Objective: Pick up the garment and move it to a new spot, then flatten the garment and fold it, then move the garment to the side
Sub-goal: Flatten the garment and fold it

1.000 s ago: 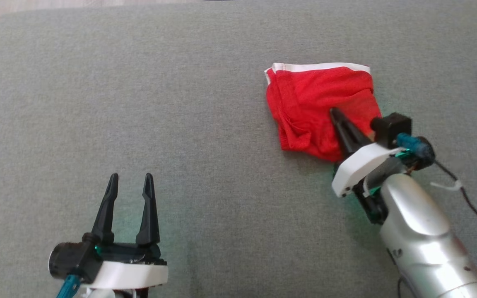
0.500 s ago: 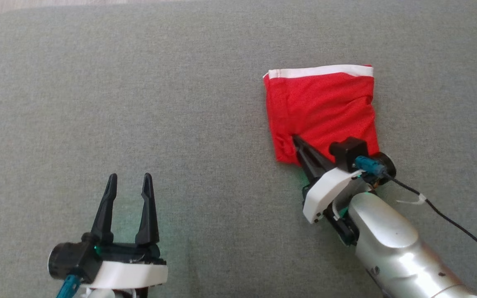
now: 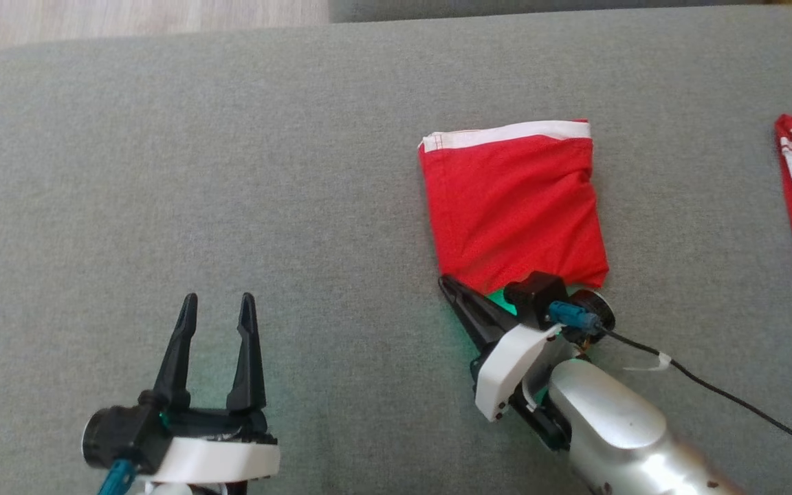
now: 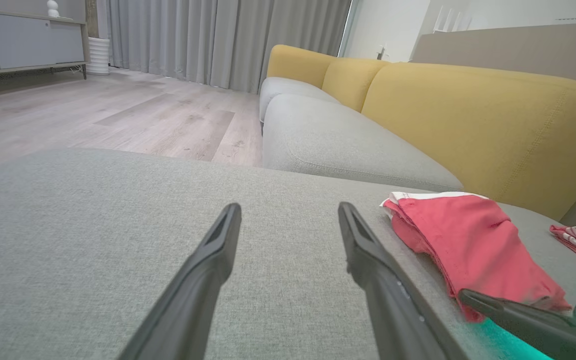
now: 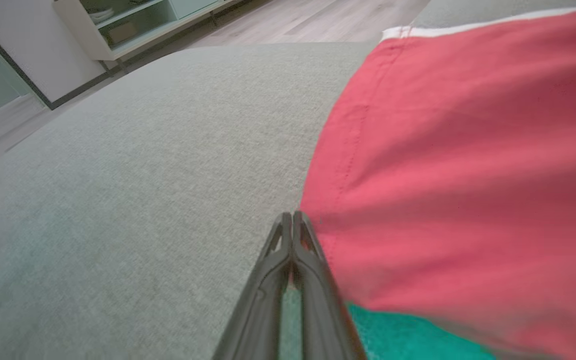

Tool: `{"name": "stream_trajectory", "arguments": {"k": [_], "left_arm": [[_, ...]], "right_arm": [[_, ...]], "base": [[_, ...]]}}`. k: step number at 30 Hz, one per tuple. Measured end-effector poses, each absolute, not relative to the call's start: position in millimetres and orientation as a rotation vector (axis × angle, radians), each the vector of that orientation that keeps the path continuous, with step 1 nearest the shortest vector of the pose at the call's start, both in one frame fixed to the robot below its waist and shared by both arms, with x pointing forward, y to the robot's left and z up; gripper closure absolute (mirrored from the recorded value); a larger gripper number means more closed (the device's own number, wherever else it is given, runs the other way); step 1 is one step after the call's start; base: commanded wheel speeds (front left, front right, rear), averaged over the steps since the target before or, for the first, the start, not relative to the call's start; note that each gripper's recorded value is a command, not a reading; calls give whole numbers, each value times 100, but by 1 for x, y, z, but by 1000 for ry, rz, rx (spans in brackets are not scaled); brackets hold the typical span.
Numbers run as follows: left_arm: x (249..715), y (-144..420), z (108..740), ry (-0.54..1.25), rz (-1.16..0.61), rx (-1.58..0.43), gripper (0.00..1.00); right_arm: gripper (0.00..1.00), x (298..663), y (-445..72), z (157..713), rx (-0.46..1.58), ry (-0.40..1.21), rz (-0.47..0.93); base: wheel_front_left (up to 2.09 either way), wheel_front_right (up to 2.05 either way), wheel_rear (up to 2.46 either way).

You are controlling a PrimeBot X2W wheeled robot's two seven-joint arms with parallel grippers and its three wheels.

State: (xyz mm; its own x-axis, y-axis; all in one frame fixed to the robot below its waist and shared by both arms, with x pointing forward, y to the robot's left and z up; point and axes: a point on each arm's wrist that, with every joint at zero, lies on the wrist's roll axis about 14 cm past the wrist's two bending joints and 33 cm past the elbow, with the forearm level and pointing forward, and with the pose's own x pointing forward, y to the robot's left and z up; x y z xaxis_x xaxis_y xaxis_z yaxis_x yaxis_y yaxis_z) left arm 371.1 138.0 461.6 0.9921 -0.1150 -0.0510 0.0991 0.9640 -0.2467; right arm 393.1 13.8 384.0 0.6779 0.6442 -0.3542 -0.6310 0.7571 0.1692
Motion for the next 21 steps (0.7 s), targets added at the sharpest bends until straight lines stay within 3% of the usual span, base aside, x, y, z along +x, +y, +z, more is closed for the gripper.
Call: {"name": "stream_trajectory", "arguments": {"k": [5, 12, 13, 16, 17, 21], "left_arm": [[370, 136, 463, 61, -116, -247, 0], [369, 135, 473, 31, -124, -245, 0], [370, 136, 475, 24, -124, -244, 0], [368, 135, 477, 19, -129, -236, 0], [366, 134, 476, 23, -137, -232, 0], [357, 134, 464, 61, -137, -215, 0]], "right_arm": [[100, 392, 13, 394, 63, 389, 703], [100, 419, -13, 445, 133, 214, 588], [93, 424, -23, 454, 132, 181, 561], [9, 433, -68, 475, 138, 95, 435], [0, 433, -83, 479, 133, 73, 396], [0, 419, -131, 484, 101, 30, 271]], "base": [[0, 0, 0], [0, 0, 0], [0, 0, 0], [0, 0, 0], [0, 0, 0], [0, 0, 0]]}}
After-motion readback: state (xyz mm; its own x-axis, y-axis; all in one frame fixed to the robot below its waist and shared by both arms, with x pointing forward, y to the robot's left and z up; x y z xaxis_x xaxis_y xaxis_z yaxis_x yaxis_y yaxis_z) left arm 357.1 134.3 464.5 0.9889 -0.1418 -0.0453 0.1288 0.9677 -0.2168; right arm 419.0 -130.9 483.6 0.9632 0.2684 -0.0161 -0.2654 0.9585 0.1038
